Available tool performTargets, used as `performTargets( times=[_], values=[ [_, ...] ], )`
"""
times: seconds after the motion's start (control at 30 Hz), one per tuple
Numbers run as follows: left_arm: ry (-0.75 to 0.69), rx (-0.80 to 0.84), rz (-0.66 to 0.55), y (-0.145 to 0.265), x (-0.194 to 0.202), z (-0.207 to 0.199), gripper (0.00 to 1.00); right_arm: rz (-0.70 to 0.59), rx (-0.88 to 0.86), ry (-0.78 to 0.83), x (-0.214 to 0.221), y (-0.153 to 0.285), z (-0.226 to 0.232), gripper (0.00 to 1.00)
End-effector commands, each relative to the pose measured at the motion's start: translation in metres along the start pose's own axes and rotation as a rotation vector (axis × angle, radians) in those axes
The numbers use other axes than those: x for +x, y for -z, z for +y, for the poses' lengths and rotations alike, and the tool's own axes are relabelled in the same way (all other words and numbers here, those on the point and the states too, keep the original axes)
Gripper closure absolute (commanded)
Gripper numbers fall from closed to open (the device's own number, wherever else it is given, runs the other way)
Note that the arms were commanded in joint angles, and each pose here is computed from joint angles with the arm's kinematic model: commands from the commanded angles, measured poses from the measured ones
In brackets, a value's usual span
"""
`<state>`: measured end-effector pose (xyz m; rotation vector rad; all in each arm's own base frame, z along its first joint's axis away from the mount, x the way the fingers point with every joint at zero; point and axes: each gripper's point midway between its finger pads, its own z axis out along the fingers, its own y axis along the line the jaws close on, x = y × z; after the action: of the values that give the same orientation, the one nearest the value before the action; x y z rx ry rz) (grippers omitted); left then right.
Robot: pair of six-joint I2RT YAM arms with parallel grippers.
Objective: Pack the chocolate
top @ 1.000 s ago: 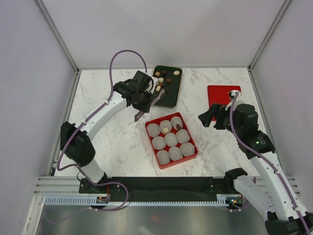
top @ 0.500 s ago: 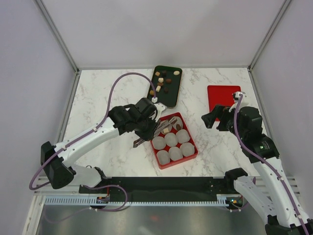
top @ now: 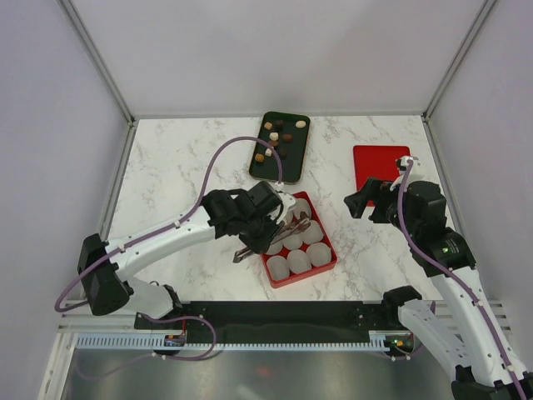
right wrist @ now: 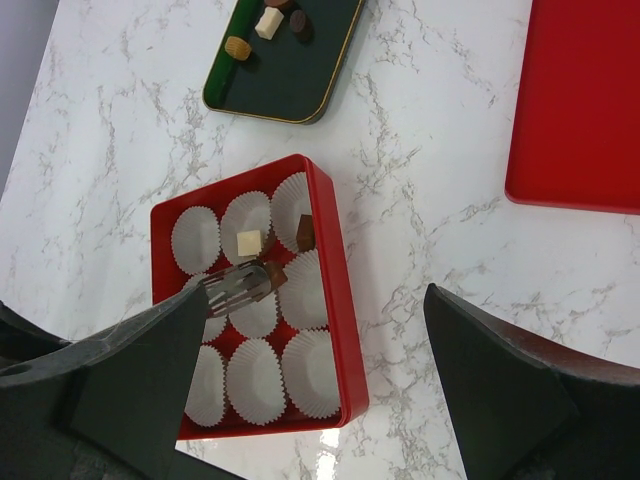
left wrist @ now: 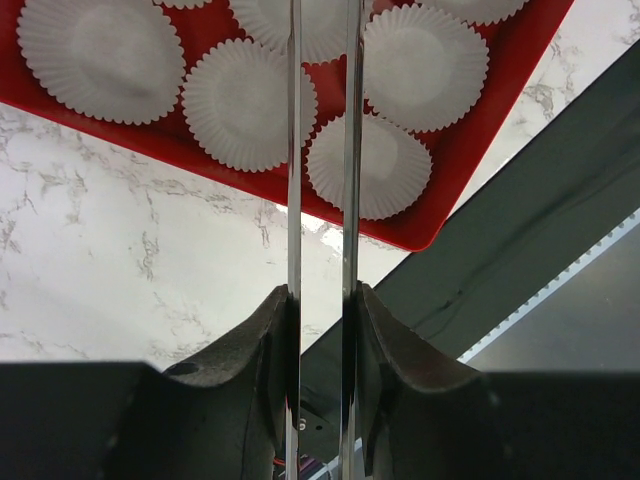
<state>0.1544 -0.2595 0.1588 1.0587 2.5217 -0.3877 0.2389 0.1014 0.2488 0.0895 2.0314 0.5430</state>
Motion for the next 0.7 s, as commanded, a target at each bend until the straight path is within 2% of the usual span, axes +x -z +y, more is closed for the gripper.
performTargets(
  times=[0.0, 0.5, 0.67],
  values=[
    [0.007, 0.029, -0.001, -0.004, -0.005, -0.013, 0.68, -0.047, 0.002, 0.021, -0.017, 0.005, 0.003, 0.02],
    [-0.009, 0.027, 0.045, -0.019, -0.006, -0.019, 0.68, -0.062, 0.004, 0.028, -0.022, 0.006, 0.004, 0.02],
    [0.006, 0.033, 0.026, -0.020, -0.015, -0.022, 0.68, -0.060, 0.005, 0.029, -0.021, 0.005, 0.003, 0.02]
  ],
)
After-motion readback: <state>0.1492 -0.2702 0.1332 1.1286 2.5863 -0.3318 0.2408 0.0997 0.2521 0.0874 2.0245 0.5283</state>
